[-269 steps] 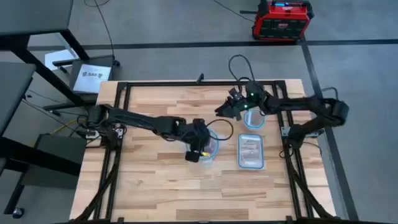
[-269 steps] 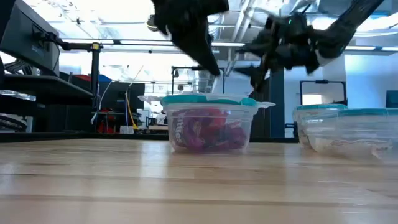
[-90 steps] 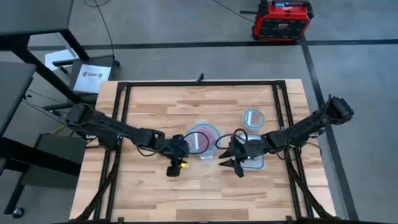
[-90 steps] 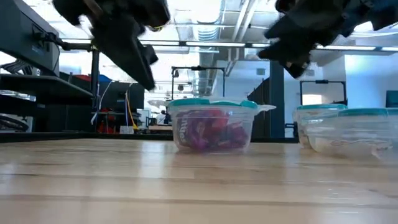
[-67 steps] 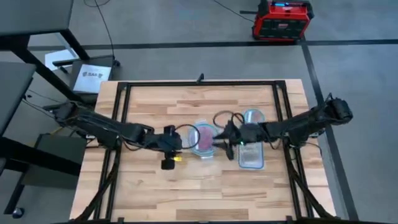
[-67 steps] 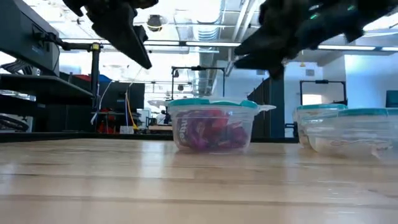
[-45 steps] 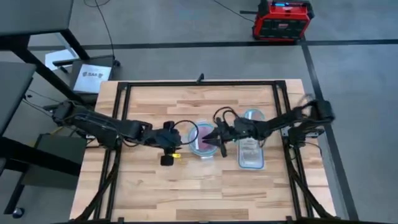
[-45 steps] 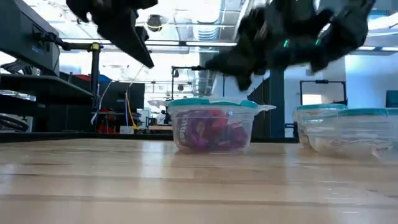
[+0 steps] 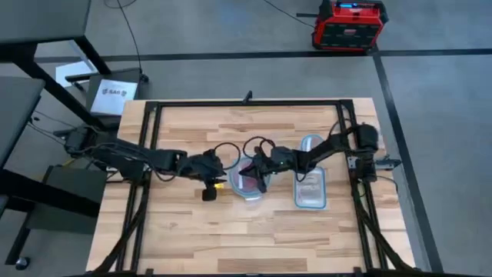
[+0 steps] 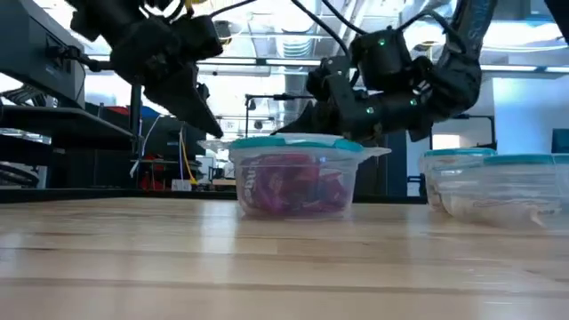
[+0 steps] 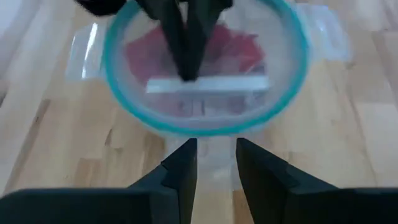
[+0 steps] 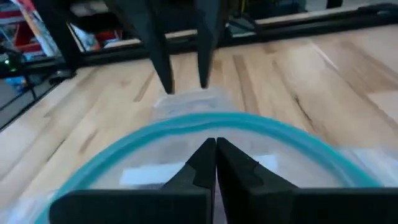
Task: Sort candy
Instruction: Close the big circular transparent bin
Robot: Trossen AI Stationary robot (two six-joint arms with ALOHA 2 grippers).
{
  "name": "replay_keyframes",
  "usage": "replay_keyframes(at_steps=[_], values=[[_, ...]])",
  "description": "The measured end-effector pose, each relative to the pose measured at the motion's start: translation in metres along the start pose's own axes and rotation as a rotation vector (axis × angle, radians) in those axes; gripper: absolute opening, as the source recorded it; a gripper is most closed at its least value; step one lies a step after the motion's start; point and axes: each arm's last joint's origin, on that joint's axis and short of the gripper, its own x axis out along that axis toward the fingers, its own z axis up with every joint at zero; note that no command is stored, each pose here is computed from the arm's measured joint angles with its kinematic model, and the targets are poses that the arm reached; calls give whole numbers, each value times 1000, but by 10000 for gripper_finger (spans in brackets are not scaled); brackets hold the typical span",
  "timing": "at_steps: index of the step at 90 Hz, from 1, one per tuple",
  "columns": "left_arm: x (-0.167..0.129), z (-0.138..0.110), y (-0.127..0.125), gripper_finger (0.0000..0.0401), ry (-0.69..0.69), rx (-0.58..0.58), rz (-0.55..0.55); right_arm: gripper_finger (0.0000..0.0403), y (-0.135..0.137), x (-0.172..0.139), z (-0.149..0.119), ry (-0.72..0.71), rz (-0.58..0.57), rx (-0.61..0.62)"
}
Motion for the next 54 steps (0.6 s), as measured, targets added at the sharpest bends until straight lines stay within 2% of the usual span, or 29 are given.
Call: replay_keyframes(at_steps=[15, 31, 54], values=[[3, -12, 2, 97, 35, -32, -43, 0, 3, 0, -2, 18, 3, -32], [9, -18, 0, 97, -42, -55, -69, 0, 3, 2, 1, 24, 5, -58], [40, -27, -4, 97, -47, -57, -87, 0, 8, 10, 2, 77, -10, -66]])
